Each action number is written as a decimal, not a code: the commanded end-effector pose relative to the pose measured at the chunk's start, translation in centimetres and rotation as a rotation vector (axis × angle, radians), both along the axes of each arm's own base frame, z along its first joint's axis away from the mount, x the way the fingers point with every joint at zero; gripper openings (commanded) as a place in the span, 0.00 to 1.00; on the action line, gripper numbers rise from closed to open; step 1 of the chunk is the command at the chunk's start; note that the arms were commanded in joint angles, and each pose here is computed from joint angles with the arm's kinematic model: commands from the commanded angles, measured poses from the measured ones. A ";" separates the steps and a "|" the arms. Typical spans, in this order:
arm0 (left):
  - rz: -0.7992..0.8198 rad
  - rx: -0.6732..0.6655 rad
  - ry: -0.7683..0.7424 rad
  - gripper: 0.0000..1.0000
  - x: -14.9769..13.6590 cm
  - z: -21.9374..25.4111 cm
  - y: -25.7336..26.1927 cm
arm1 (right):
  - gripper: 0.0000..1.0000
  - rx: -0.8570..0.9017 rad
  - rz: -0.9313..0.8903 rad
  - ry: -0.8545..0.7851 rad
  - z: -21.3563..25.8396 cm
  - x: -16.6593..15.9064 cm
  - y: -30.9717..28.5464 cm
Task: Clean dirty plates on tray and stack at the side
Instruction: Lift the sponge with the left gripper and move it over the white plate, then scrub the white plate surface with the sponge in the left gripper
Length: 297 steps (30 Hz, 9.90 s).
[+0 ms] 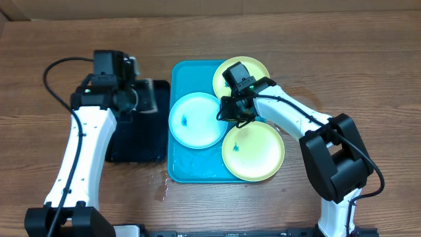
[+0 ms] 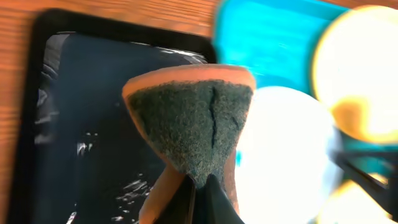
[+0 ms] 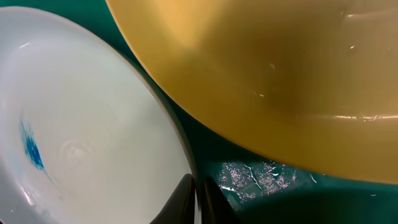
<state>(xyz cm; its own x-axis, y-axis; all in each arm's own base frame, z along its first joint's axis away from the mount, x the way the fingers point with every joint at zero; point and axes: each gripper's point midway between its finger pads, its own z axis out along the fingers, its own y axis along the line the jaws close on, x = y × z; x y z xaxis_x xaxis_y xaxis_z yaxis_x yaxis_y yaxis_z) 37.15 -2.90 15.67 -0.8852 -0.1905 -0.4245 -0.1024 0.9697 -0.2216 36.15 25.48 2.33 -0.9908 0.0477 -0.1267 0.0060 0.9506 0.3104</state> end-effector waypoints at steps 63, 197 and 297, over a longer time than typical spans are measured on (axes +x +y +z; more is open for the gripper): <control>-0.217 -0.014 0.300 0.04 0.2 -9.4 -10.4 | 0.42 -0.007 -0.013 0.027 -0.7 -0.6 0.3; -0.113 0.053 0.463 0.04 -2.2 -16.7 -10.2 | 0.07 -0.019 -0.011 0.046 -1.5 -0.8 0.2; -0.368 -0.370 0.221 0.05 -1.2 -12.7 -16.7 | 0.08 -0.019 -0.011 0.046 -1.5 -0.8 0.2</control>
